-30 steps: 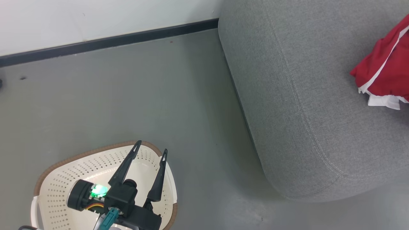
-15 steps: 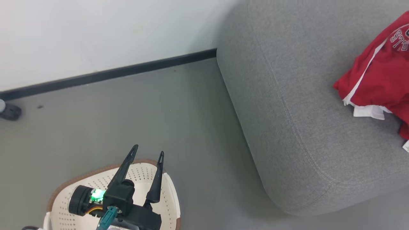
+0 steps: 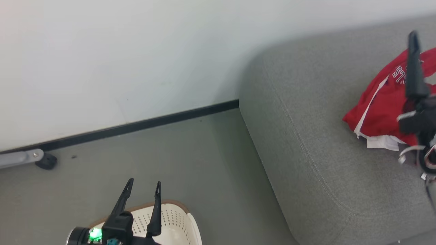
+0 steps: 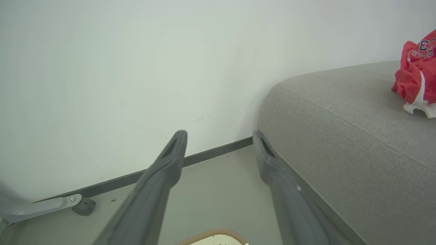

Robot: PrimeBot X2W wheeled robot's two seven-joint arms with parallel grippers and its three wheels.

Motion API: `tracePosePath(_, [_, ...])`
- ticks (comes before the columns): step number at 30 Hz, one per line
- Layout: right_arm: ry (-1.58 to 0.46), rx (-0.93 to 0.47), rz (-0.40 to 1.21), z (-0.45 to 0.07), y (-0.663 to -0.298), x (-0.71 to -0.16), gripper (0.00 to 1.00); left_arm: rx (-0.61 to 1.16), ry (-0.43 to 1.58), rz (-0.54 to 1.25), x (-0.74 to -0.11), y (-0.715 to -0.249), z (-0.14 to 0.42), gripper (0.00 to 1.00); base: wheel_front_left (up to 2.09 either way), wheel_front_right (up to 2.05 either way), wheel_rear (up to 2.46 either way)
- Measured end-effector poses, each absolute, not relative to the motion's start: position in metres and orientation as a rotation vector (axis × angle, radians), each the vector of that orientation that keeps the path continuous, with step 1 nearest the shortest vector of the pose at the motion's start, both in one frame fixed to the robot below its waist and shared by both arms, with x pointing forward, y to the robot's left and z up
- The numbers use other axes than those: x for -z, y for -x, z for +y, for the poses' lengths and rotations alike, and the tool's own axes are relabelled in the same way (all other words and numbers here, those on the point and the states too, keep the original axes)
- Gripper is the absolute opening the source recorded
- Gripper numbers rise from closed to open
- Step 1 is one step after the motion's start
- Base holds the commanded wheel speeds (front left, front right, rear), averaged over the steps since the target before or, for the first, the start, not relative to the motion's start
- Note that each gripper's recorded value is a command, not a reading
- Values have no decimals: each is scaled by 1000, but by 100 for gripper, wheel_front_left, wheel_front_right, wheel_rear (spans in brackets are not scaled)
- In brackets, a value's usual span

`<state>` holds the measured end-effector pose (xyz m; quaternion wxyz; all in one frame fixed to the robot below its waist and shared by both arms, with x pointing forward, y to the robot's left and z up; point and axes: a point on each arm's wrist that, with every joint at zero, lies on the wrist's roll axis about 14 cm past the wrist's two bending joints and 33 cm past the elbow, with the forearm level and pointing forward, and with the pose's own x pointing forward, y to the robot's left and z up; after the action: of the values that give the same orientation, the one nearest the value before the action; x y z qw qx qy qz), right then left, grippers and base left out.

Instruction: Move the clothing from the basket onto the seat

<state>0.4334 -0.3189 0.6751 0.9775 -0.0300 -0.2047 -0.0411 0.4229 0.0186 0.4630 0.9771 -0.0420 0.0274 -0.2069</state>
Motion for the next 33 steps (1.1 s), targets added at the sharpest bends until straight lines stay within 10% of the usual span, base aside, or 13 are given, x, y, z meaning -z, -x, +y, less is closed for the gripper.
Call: tracePosePath(33, [-277,-159,-284,-178,-381,-586,100,45,43,-52,-501,-377,140,100,0,0,0])
